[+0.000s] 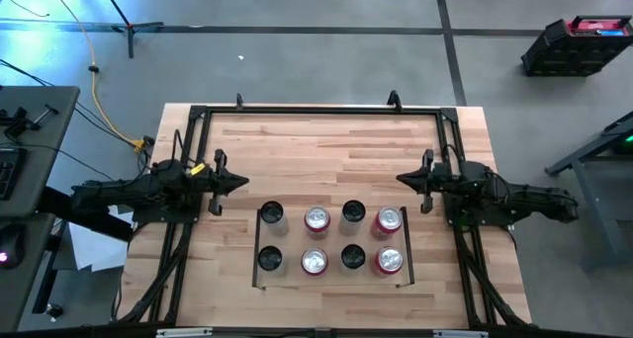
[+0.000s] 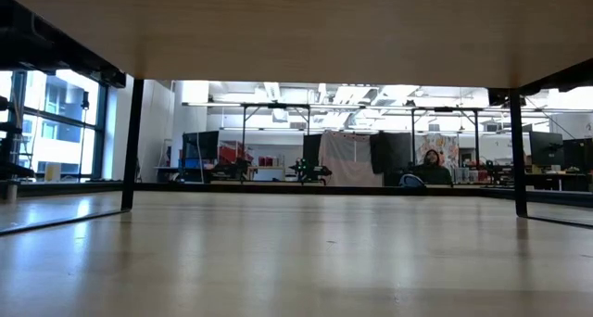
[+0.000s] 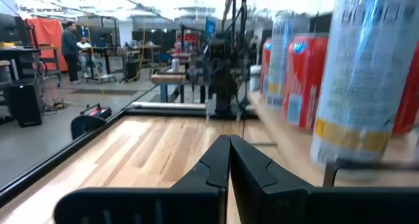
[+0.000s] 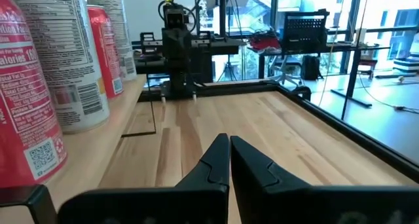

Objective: Place canned beverage on shelf
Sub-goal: Return to Home Position

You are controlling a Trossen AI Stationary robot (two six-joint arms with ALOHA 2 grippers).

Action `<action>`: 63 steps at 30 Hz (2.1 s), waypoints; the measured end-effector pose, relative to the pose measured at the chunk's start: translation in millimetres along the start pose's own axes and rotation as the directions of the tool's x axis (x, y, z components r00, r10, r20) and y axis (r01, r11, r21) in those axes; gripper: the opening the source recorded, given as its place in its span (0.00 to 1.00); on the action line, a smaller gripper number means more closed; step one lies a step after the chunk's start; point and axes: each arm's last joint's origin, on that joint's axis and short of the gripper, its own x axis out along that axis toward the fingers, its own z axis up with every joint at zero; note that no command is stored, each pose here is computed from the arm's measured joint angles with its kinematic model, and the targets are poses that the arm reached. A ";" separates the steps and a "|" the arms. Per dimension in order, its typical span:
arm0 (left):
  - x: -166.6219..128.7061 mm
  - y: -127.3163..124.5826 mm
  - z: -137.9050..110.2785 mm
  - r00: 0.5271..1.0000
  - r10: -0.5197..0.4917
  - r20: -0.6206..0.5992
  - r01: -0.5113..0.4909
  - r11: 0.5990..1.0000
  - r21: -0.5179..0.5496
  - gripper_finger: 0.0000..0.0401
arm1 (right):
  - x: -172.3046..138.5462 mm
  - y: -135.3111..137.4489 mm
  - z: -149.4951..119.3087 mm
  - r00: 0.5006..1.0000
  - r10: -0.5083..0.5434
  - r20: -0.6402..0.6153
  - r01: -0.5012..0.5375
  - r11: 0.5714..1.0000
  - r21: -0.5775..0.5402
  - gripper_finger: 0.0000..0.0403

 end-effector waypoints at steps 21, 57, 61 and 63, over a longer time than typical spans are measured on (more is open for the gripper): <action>0.0 -1.1 -0.3 0.999 -0.039 -0.003 0.039 0.989 0.143 0.01 | 0.1 -0.5 -0.4 1.000 -0.016 -0.003 0.016 0.999 -0.028 0.00; 0.1 -0.9 -6.4 0.997 -0.034 -0.067 0.040 0.996 0.083 0.01 | 0.1 -0.5 -0.4 1.000 -0.016 -0.003 0.016 0.999 -0.028 0.00; 0.1 -0.9 -6.4 0.997 -0.034 -0.067 0.040 0.996 0.083 0.01 | 0.1 -0.5 -0.4 1.000 -0.016 -0.003 0.016 0.999 -0.028 0.00; 0.1 -0.9 -6.4 0.997 -0.034 -0.067 0.040 0.996 0.083 0.01 | 0.1 -0.5 -0.4 1.000 -0.016 -0.003 0.016 0.999 -0.028 0.00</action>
